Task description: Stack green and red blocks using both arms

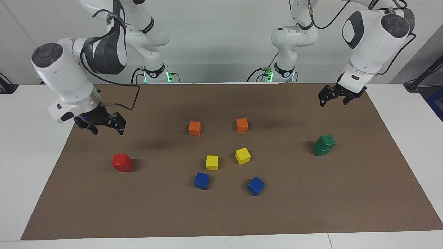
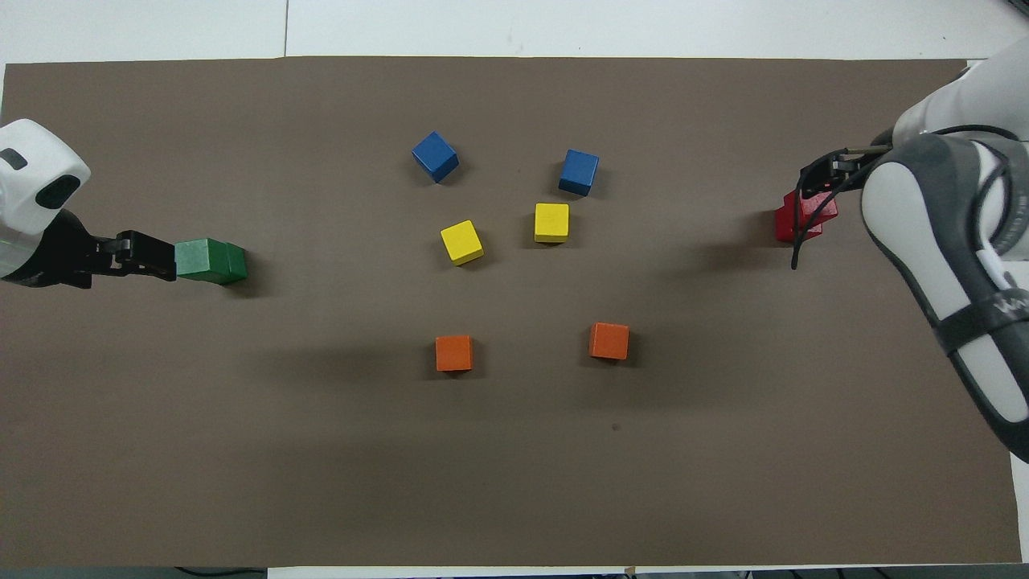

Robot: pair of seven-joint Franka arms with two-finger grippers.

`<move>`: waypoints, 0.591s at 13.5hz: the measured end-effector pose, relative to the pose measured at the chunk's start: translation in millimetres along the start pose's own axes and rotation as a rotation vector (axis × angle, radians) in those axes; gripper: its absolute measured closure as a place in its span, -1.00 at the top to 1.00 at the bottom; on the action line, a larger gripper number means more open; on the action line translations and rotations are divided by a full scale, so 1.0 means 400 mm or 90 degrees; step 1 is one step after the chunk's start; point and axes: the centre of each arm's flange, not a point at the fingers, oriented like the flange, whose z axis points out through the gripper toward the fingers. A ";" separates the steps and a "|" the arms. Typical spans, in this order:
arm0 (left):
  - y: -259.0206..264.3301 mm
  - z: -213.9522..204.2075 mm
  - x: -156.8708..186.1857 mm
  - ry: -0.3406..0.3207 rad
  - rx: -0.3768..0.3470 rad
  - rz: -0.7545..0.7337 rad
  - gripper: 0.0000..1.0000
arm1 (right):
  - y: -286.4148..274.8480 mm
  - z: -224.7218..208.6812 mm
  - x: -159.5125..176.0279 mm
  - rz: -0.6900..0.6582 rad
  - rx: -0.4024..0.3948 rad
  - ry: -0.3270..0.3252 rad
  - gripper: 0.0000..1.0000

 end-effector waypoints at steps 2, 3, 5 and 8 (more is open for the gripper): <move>-0.002 -0.020 -0.006 -0.004 0.000 -0.001 1.00 | 0.000 -0.083 -0.058 -0.001 0.001 -0.001 1.00; -0.003 -0.026 -0.008 -0.006 0.000 -0.001 1.00 | 0.000 -0.113 -0.083 -0.001 0.001 -0.003 1.00; -0.006 -0.037 -0.010 -0.004 0.000 -0.003 1.00 | 0.000 -0.151 -0.125 -0.001 0.002 -0.019 1.00; -0.014 -0.038 -0.015 -0.013 0.001 -0.006 1.00 | 0.003 -0.161 -0.155 0.000 0.002 -0.055 1.00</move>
